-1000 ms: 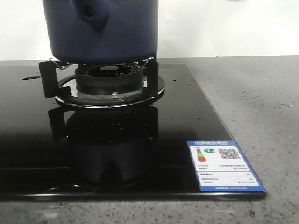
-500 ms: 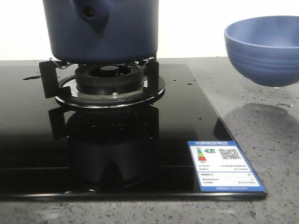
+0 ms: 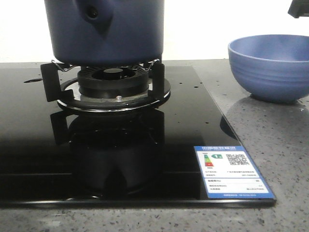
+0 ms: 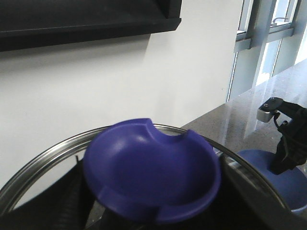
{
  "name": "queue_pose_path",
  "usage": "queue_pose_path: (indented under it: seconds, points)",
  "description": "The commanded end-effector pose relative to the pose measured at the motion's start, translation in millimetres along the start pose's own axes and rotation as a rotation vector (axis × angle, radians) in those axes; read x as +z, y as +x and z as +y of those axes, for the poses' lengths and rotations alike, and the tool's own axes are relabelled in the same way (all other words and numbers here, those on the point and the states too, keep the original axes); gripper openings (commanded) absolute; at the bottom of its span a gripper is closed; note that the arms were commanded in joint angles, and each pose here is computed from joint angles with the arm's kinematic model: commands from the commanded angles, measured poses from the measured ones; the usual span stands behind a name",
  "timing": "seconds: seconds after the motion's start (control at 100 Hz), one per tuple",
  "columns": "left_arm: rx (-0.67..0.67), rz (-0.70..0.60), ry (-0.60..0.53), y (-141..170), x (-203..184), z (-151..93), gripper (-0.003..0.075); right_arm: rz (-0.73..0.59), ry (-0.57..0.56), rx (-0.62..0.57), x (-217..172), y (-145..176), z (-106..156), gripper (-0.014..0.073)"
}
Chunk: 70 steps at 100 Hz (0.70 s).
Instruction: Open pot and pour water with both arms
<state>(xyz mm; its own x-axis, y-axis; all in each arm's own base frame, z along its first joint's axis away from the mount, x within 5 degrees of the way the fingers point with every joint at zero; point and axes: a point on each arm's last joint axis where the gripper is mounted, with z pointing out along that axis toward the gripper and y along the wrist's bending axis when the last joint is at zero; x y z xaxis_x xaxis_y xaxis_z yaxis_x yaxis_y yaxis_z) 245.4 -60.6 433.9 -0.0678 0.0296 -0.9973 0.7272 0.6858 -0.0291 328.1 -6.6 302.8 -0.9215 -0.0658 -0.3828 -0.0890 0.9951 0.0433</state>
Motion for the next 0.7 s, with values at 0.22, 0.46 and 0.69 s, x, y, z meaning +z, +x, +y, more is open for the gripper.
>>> queue_pose_path:
  seconds: [0.22, 0.46, 0.69]
  points:
    - [-0.018, -0.118, 0.022, -24.3, -6.8, -11.0, 0.0396, -0.199, 0.018, -0.038, -68.9, -12.5, 3.7, 0.0492]
    - [-0.017, -0.087, 0.113, -15.6, 14.6, -21.1, 0.0396, -0.433, 0.0, -0.041, -142.4, 6.1, 16.5, 0.0492]
    - [0.015, -0.021, 0.183, 8.8, 55.7, -25.1, 0.0396, -0.524, 0.012, -0.064, -180.9, 32.0, 23.3, 0.0491]
